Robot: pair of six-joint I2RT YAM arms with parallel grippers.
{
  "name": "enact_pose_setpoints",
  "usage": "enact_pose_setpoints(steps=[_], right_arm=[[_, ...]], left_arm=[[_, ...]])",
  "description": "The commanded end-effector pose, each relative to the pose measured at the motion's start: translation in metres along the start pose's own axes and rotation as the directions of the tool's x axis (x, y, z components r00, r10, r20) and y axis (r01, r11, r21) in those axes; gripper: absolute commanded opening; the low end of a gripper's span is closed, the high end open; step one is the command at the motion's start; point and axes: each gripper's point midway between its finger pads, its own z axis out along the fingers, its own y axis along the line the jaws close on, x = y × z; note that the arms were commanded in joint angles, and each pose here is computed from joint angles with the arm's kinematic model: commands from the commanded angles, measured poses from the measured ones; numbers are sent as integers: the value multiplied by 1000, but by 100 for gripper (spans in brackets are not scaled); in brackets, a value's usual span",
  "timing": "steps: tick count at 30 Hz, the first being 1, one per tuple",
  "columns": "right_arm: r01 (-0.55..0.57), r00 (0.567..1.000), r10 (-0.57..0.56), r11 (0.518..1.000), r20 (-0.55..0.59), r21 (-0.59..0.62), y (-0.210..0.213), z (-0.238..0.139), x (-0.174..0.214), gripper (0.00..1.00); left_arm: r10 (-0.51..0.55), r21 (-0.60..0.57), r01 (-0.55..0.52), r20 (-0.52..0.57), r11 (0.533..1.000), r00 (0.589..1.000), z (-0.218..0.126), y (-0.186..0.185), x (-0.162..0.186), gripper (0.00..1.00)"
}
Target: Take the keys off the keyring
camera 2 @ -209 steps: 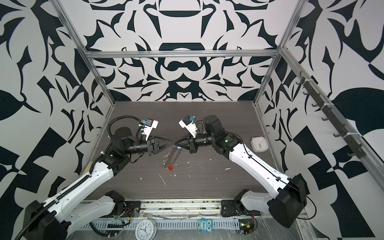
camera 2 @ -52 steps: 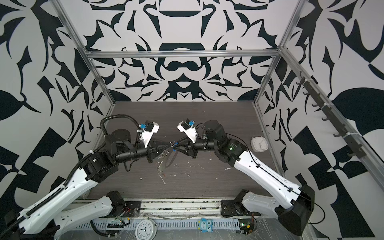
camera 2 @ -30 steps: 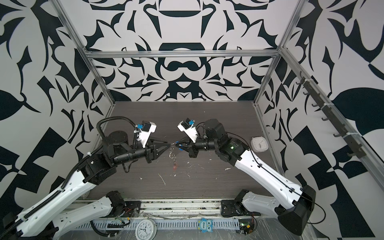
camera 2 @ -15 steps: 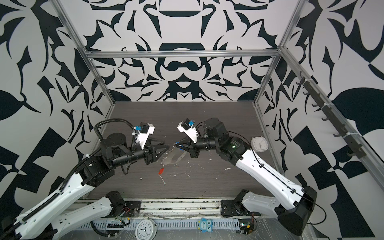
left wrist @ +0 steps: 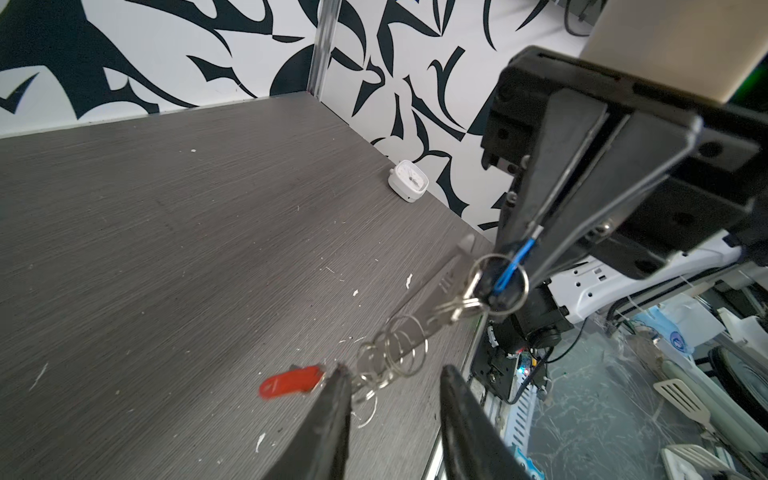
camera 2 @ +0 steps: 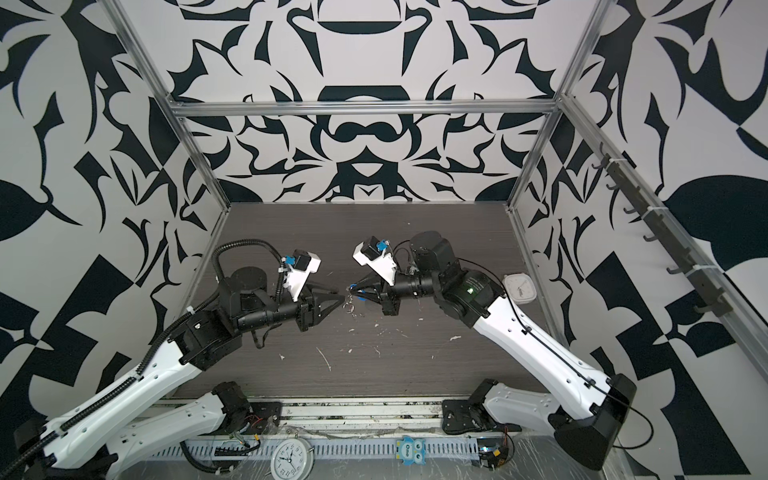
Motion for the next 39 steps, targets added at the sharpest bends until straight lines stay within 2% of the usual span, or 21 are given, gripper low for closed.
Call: enact_pose_setpoints(steps=[1,7,10,14,19,25,36,39], right_arm=[[77,995,-74,996,65,-45,12,-11,-25,0],[70,996,-65,995,69,-65,11,-12,-26,0],[64,996,-59,996,73,-69,10,-11,-27,0],[62,996,-57,996,73,-58,7,-10,-27,0],[59,996,-53,995,72,-77,9,-8,-26,0],[47,997,-41,995,70,-88,8,-7,-24,0],[44,997,-39,996,73,-79,8,-8,-23,0],[38,997,-33,997,71,-74,6,-8,-22,0]], left_arm=[[35,72,-37,36,997,999,-3,-15,-10,39],[53,86,-57,43,995,998,1,-17,-13,40],[32,115,-34,20,993,999,9,-19,-10,39],[8,191,-6,-10,982,1000,13,-31,-9,28],[24,164,-29,32,986,999,7,-29,-15,20],[51,146,-59,57,988,997,1,-29,-20,19],[55,153,-63,56,986,997,-1,-31,-22,1],[53,146,-61,59,987,997,-2,-31,-23,0]])
